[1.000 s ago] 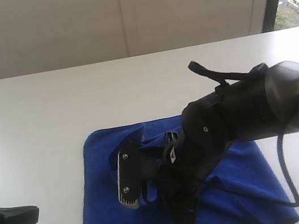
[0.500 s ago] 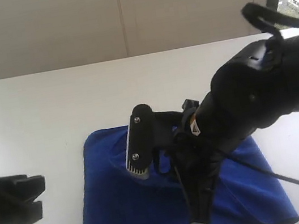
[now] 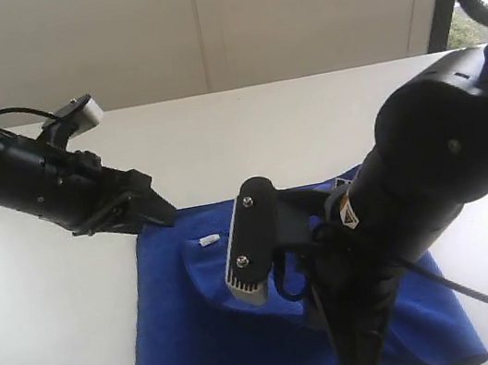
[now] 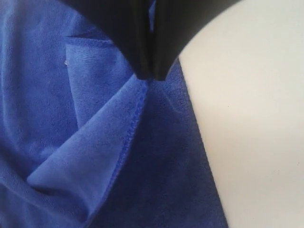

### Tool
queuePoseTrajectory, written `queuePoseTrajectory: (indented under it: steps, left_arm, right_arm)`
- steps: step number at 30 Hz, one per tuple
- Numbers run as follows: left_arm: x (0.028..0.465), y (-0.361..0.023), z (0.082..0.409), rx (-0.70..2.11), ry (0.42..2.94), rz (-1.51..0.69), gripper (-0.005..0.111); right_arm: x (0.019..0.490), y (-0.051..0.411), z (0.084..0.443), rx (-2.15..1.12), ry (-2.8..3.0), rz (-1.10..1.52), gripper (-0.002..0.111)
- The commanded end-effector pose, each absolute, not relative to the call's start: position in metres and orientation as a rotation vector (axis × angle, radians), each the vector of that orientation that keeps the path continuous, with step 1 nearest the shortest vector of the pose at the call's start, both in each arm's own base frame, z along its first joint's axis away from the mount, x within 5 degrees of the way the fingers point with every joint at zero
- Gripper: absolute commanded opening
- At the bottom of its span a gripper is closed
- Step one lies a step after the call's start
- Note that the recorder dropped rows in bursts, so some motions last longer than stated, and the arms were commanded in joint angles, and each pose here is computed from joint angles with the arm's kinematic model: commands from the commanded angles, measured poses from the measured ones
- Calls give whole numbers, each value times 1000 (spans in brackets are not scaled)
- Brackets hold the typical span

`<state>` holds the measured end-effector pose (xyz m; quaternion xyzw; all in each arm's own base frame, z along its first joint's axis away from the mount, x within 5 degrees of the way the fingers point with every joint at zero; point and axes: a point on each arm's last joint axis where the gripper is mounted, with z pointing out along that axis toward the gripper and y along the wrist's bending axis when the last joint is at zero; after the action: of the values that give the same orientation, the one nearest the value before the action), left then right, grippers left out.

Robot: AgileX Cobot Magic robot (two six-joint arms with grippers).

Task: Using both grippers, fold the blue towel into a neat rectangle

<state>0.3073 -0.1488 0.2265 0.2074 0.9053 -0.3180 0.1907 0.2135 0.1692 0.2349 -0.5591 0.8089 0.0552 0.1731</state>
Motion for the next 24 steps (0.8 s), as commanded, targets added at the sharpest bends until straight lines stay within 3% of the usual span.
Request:
queuePoseTrajectory:
  steps: [1,5,12,24]
  left_arm:
    - [317,-150,211,566,2600,-994,62]
    - [319,-152,194,540,2653,-1032,62]
    - [326,-159,164,387,2720,-1168,62]
    - [339,-167,139,87,2707,-1308,62]
  right_arm:
    - [220,167,239,-1430,2317,90,0]
    - [235,154,245,-1269,2336,-169,0]
    - [239,142,261,-1093,2328,-292,0]
    - [232,136,278,-1039,2287,-280,0]
